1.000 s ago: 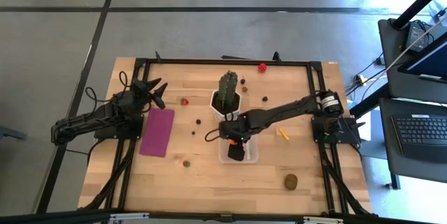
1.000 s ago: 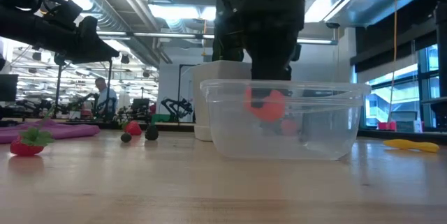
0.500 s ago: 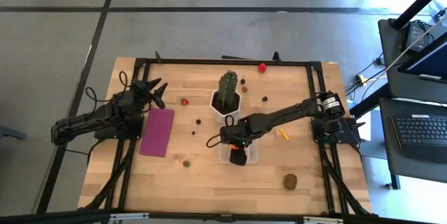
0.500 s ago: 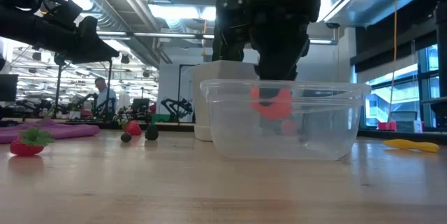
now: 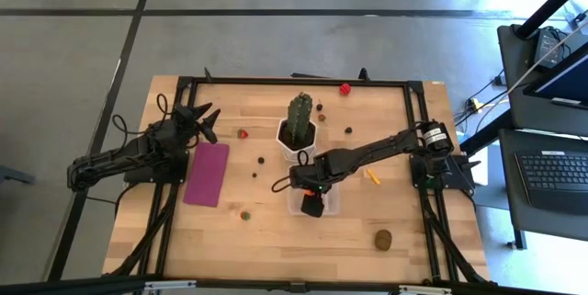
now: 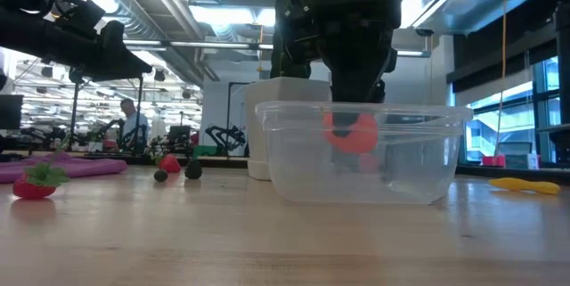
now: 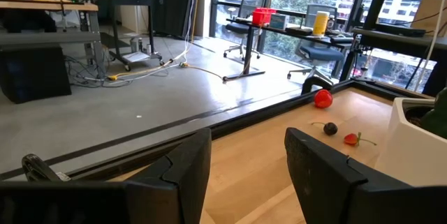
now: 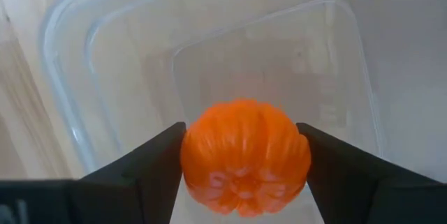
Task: Pick and placing Produce into tupperware
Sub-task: Put the orange pumpkin into the transparent bin, then put the brown kiwi into the transparent bin
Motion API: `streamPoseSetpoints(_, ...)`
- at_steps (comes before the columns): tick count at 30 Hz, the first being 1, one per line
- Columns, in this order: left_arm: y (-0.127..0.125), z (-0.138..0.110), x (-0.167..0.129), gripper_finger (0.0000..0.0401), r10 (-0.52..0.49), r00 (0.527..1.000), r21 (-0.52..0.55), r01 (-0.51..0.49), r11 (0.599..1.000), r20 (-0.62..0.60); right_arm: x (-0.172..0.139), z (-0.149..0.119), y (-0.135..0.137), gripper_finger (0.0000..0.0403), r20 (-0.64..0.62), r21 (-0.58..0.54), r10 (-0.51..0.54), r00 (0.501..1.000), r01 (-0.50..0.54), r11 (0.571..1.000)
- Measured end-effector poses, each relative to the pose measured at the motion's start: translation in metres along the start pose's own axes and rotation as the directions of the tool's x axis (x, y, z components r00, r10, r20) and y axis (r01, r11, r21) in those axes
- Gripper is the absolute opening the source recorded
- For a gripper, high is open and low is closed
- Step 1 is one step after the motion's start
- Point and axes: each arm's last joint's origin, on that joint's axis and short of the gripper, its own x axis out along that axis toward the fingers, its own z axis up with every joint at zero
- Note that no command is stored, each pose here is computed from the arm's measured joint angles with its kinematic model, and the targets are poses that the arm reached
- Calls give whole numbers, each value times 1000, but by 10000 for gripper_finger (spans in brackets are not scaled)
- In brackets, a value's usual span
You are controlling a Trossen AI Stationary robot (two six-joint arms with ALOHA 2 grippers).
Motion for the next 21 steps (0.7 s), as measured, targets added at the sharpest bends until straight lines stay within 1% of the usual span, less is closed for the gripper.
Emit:
streamPoseSetpoints(4,0,0,0,176,0,1000,0,0,1000,0,0,0,0,270,0,-2,0,1000,0,1000)
streamPoseSetpoints(11,0,0,0,176,0,1000,0,0,1000,0,0,0,0,313,0,-4,0,1000,0,1000)
streamPoseSetpoints(14,0,0,0,176,0,1000,0,0,1000,0,-1,0,1,320,-8,-4,9,1000,-9,1000)
streamPoseSetpoints(15,0,0,0,176,0,1000,0,0,1000,0,-2,0,2,321,-18,-13,30,999,-30,999)
streamPoseSetpoints(17,0,0,0,176,0,1000,0,0,1000,0,-8,2,5,322,-47,-56,80,996,-82,995)
streamPoseSetpoints(18,0,0,0,176,0,1000,0,0,1000,0,-14,3,7,322,-58,-60,80,995,-83,995)
streamPoseSetpoints(21,0,0,0,176,0,1000,0,0,1000,0,-39,2,9,322,-87,-40,0,996,-3,999)
